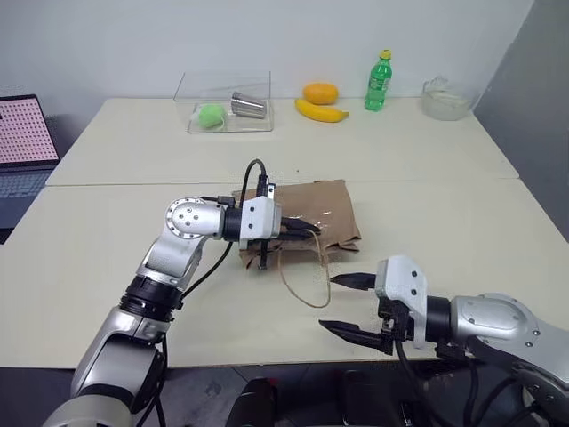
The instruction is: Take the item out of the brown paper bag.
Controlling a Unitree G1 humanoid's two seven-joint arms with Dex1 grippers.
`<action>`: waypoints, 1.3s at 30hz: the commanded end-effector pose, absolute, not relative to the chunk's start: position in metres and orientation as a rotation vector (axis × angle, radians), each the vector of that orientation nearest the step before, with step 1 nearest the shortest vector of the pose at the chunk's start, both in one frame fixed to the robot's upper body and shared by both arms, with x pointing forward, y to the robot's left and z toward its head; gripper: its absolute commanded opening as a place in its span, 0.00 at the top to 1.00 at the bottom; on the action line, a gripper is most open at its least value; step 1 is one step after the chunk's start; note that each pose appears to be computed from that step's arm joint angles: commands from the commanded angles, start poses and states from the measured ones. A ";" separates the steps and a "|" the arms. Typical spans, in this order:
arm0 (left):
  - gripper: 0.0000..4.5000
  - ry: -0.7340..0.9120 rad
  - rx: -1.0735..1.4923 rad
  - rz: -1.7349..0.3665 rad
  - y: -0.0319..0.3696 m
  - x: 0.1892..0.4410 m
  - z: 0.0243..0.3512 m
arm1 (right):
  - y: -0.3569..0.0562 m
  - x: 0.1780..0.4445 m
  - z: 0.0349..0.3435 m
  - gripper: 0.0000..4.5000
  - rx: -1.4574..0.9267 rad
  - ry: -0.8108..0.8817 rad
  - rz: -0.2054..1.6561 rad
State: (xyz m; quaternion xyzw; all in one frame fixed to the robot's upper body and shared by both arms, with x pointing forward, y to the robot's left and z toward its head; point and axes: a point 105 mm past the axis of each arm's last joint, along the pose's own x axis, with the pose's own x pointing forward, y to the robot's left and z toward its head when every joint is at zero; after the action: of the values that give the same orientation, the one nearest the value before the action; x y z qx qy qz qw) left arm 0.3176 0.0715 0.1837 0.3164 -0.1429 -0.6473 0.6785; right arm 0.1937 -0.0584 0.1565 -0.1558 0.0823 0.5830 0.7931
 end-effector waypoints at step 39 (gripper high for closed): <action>1.00 -0.367 0.409 -1.132 0.063 0.376 0.293 | -0.068 0.224 0.055 1.00 -0.977 0.337 1.332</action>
State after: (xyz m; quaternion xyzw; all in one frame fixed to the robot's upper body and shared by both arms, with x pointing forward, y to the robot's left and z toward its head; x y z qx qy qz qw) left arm 0.3761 0.0625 0.2725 0.2016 -0.1443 -0.5396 0.8046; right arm 0.2332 -0.0597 0.0743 -0.4330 0.1079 0.5751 0.6857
